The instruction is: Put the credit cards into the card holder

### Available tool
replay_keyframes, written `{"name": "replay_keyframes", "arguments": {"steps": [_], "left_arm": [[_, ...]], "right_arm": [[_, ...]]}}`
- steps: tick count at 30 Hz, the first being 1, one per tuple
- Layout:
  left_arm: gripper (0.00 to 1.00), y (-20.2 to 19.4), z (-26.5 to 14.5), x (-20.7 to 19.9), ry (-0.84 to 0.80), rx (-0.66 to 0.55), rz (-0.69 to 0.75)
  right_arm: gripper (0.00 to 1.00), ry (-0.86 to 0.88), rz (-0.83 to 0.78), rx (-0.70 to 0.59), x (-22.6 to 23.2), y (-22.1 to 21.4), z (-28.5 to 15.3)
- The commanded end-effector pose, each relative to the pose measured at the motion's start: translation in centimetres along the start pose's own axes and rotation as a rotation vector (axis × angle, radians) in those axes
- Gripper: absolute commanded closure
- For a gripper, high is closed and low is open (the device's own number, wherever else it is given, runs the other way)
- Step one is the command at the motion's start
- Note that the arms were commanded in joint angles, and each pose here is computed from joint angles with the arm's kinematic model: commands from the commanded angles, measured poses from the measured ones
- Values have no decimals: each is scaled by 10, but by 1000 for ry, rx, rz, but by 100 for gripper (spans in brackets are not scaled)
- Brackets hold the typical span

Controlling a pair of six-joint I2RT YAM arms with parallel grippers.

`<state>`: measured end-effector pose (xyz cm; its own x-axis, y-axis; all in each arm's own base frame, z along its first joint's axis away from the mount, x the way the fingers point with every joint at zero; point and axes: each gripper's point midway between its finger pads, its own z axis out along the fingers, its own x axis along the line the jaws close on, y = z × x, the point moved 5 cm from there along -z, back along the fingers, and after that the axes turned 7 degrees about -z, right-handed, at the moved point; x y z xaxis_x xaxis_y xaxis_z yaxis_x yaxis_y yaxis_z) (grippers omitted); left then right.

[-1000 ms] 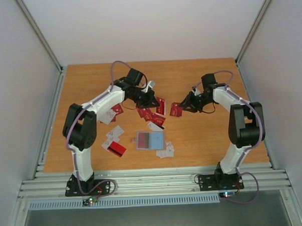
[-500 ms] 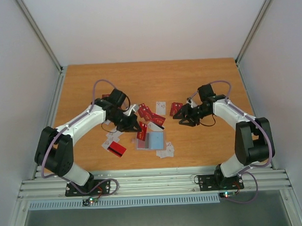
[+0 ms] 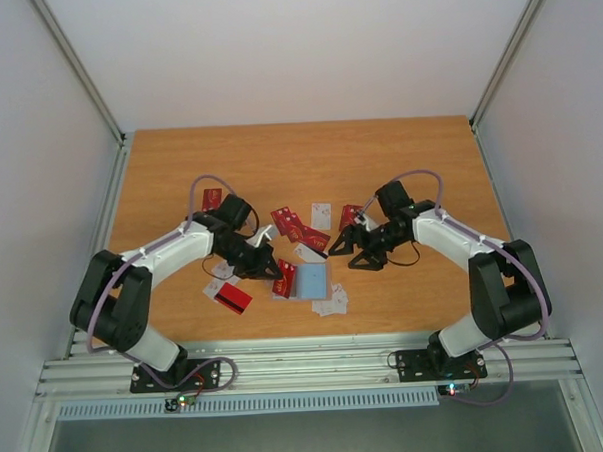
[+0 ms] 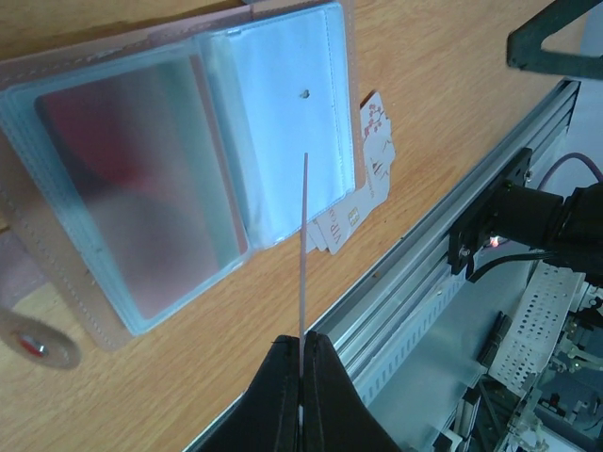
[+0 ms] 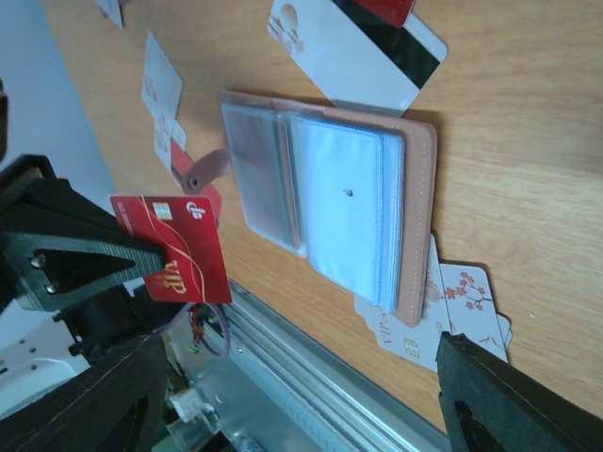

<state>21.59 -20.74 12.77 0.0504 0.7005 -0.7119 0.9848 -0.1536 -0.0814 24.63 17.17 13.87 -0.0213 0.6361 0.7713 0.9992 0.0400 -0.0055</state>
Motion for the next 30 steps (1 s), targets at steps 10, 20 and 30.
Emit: {"name": "replay_keyframes", "arguments": {"steps": [10,20,30], "left_arm": [[100,19,23,7,-34,61,76],[100,28,34,12,-38,104,81],[100,30,39,17,-21,120,72]], "right_arm": [[19,-33,-12,40,0,-2,27],[25,-48,3,65,-2,2,43],[31,-43,2,82,1,9,54]]}}
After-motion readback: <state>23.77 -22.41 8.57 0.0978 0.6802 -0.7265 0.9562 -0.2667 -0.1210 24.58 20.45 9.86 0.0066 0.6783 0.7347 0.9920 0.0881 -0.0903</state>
